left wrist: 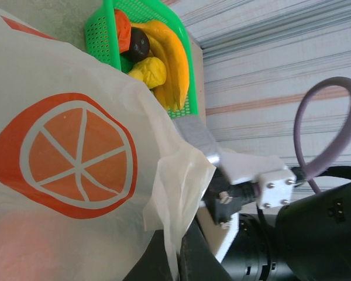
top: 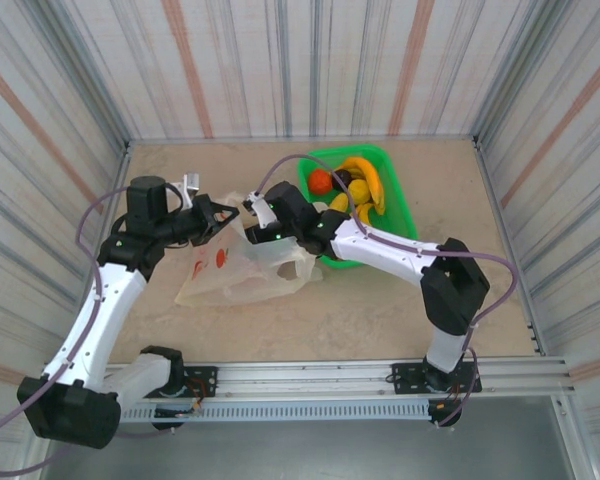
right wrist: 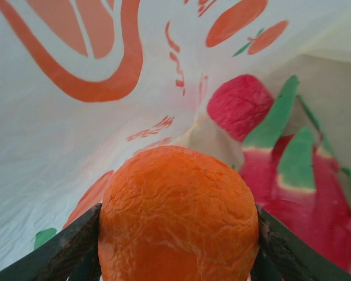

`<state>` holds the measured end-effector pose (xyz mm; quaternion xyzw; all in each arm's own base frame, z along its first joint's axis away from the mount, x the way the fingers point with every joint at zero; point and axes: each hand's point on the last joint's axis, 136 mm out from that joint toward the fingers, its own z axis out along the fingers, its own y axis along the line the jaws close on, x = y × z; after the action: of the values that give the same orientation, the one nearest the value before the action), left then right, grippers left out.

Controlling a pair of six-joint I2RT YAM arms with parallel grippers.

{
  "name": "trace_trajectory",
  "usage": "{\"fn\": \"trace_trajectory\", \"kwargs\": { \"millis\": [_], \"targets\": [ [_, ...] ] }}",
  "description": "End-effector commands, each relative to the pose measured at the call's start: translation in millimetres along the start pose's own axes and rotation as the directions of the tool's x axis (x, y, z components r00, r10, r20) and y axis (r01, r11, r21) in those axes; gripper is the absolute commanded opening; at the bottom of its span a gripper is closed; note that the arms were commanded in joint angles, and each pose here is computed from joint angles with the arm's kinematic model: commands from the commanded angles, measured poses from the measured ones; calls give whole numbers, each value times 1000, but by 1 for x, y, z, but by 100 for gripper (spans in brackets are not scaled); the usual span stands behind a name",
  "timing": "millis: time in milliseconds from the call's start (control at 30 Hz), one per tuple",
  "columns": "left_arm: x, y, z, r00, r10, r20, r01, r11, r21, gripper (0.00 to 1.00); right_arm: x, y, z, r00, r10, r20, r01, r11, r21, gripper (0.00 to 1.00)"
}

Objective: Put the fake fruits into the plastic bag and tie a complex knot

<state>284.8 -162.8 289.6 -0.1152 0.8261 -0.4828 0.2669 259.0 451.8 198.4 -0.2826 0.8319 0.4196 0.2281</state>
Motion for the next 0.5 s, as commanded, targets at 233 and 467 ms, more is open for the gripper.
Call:
{"fn": "trace_trajectory", "kwargs": {
  "millis": [233, 467],
  "targets": [
    [-2, -3, -7, 1000, 10, 24, -10, 1000, 5, 0, 5, 18, 2, 998, 41, -56, -46, 995, -84, 67],
    [-3, -2, -6, 1000, 11, 23, -11, 1000, 2, 0, 7, 12, -6, 998, 19, -54, -21, 999, -34, 79]
  ]
}}
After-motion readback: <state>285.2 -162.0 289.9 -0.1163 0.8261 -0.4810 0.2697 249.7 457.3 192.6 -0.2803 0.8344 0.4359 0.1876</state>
